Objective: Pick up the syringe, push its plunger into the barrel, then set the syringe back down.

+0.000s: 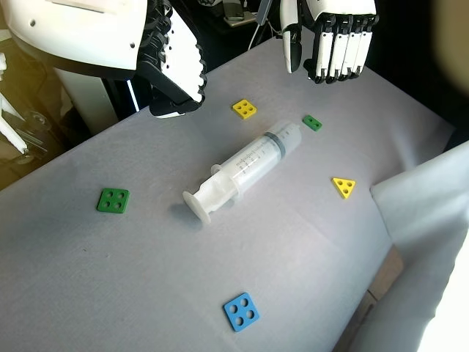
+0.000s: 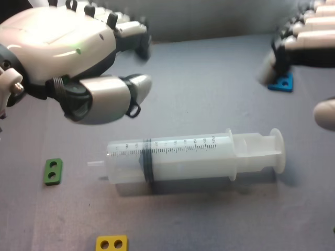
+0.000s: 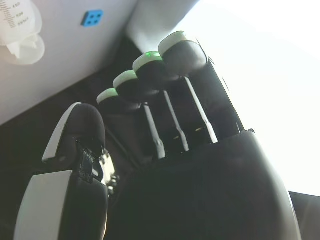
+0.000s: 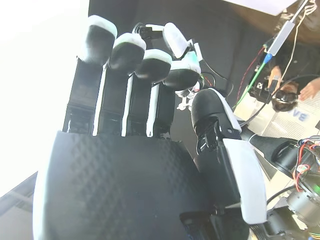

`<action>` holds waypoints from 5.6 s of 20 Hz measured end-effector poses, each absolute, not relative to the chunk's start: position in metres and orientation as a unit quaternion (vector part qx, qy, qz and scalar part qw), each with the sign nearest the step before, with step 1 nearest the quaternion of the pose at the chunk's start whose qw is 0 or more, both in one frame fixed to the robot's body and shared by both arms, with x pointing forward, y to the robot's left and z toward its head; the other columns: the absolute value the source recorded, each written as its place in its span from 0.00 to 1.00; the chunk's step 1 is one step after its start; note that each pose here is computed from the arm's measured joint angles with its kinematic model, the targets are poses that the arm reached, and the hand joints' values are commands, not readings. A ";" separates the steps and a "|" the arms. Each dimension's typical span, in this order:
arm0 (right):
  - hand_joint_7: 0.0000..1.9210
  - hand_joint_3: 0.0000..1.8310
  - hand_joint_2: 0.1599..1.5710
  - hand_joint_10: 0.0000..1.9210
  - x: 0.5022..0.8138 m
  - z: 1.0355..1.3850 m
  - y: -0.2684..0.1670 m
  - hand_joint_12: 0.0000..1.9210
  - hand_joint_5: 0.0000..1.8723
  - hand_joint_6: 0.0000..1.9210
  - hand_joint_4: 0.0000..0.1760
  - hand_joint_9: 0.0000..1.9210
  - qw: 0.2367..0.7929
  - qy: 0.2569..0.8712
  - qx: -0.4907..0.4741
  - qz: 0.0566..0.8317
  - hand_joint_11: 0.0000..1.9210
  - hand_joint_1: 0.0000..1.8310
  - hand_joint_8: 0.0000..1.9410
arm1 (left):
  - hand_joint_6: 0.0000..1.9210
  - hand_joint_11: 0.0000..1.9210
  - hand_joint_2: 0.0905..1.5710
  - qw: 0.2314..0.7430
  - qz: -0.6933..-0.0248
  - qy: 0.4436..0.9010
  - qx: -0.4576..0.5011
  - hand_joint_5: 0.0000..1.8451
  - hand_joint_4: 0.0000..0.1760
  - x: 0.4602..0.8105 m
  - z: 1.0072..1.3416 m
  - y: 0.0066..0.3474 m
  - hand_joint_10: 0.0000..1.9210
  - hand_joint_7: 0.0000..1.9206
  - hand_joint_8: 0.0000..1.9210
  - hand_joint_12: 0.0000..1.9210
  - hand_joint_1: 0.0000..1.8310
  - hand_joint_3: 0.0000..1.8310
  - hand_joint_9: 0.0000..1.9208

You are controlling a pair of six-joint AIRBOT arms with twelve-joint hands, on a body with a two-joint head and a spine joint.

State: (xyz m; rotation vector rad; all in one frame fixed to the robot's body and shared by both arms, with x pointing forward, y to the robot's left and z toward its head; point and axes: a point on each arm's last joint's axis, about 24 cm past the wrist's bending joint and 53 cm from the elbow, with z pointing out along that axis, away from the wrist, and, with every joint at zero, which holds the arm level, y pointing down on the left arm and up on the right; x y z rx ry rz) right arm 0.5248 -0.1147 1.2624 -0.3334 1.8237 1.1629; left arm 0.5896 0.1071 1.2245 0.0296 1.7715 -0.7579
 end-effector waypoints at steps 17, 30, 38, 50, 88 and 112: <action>0.05 0.00 0.90 0.00 0.546 1.257 -0.132 0.05 0.08 0.00 0.00 0.03 0.478 0.754 -0.089 0.442 0.00 0.00 0.00 | 0.00 0.00 0.96 0.564 -0.320 0.761 0.007 0.10 0.00 0.586 1.221 0.105 0.00 0.07 0.00 0.14 0.00 0.00 0.05; 0.07 0.00 0.89 0.00 0.549 1.253 -0.132 0.07 0.11 0.00 0.00 0.04 0.476 0.760 -0.073 0.436 0.00 0.00 0.00 | 0.00 0.00 0.64 0.515 -0.352 0.781 -0.038 0.01 0.00 0.573 1.150 0.055 0.00 0.00 0.00 0.09 0.23 0.00 0.01; 0.08 0.00 0.89 0.00 0.549 1.253 -0.132 0.06 0.11 0.00 0.00 0.04 0.477 0.760 -0.075 0.435 0.00 0.00 0.00 | 0.00 0.00 0.60 0.494 -0.345 0.796 -0.051 0.00 0.00 0.578 1.104 0.030 0.00 0.00 0.00 0.07 0.34 0.00 0.00; 0.05 0.00 0.89 0.00 0.545 1.253 -0.128 0.05 0.08 0.00 0.00 0.02 0.478 0.759 -0.084 0.434 0.00 0.00 0.00 | 0.00 0.00 0.55 0.482 -0.309 0.818 -0.056 0.06 0.00 0.589 1.054 0.041 0.00 0.04 0.00 0.22 0.57 0.00 0.04; 0.07 0.00 0.88 0.00 0.597 1.226 -0.210 0.08 0.09 0.00 0.00 0.04 0.391 0.701 0.371 0.467 0.00 0.00 0.00 | 0.00 0.00 0.58 0.483 -0.301 0.819 -0.072 0.10 0.00 0.606 1.028 0.036 0.00 0.08 0.00 0.25 0.61 0.00 0.06; 0.09 0.00 0.86 0.01 0.602 1.216 -0.238 0.10 0.11 0.00 0.00 0.05 0.362 0.632 0.497 0.473 0.00 0.00 0.00 | 0.58 0.28 0.76 0.489 -0.327 0.803 -0.092 0.42 0.00 0.616 1.063 0.030 0.81 0.39 0.74 0.74 0.73 0.00 0.36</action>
